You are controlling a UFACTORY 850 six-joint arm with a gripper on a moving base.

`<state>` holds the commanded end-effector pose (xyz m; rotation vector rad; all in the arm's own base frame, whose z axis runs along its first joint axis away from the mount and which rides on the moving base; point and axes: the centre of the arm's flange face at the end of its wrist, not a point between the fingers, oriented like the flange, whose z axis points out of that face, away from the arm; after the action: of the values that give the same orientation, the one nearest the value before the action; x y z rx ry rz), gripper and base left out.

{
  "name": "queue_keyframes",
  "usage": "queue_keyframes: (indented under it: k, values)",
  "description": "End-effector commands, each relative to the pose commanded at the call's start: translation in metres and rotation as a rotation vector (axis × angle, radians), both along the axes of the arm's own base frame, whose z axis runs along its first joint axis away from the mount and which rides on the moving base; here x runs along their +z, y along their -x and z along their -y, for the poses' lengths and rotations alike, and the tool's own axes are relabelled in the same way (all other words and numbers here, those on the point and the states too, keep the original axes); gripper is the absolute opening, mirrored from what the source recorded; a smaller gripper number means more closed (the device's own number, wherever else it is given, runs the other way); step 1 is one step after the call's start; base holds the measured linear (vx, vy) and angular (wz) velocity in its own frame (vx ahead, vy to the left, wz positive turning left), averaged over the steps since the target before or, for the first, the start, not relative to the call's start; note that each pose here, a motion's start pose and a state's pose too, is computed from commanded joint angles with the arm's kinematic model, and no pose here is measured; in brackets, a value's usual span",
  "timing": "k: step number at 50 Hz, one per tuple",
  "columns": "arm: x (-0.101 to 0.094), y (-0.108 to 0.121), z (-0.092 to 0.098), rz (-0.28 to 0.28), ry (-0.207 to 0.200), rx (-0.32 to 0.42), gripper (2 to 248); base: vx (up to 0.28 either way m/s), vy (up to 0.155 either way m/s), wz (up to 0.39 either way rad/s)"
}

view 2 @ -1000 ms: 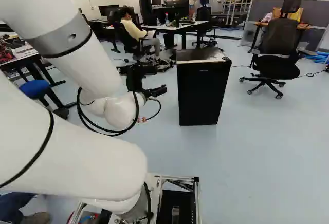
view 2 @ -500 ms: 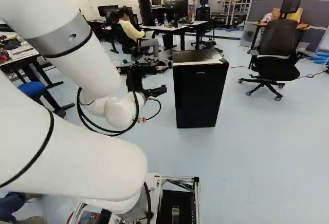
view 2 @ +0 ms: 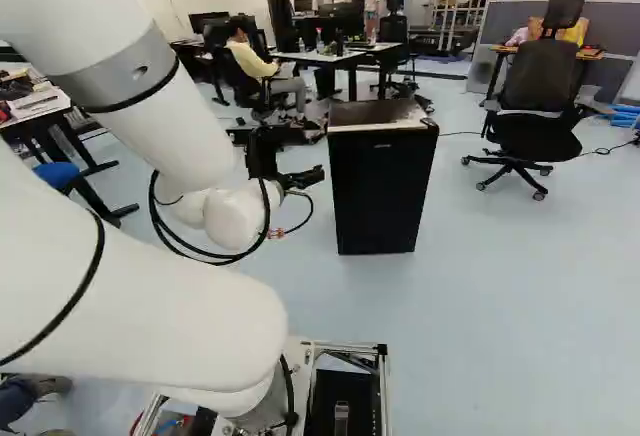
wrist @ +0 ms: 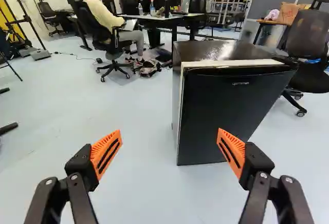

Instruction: Grab a drink from the fridge

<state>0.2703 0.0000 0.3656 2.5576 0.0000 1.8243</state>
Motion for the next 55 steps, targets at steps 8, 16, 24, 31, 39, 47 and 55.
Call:
queue_keyframes:
  k: [8, 16, 24, 31, 39, 47, 55]
  values:
    - [0.0000, 0.0000, 0.0000, 0.000, 0.000, 0.000, 247, 0.062, -0.069, 0.005]
    - [0.0000, 0.0000, 0.0000, 0.000, 0.000, 0.000, 247, 0.056, -0.067, 0.003]
    - [0.0000, 0.0000, 0.0000, 0.000, 0.000, 0.000, 247, 0.055, -0.070, 0.006]
    - [0.0000, 0.0000, 0.0000, 0.000, 0.000, 0.000, 247, 0.046, -0.069, 0.003]
    - [0.0000, 0.0000, 0.0000, 0.000, 0.000, 0.000, 247, 0.044, -0.069, 0.006]
    - [0.0000, 0.0000, 0.0000, 0.000, 0.000, 0.000, 247, 0.039, -0.069, 0.003]
    - [0.0000, 0.0000, 0.0000, 0.000, 0.000, 0.000, 247, 0.037, -0.063, 0.003]
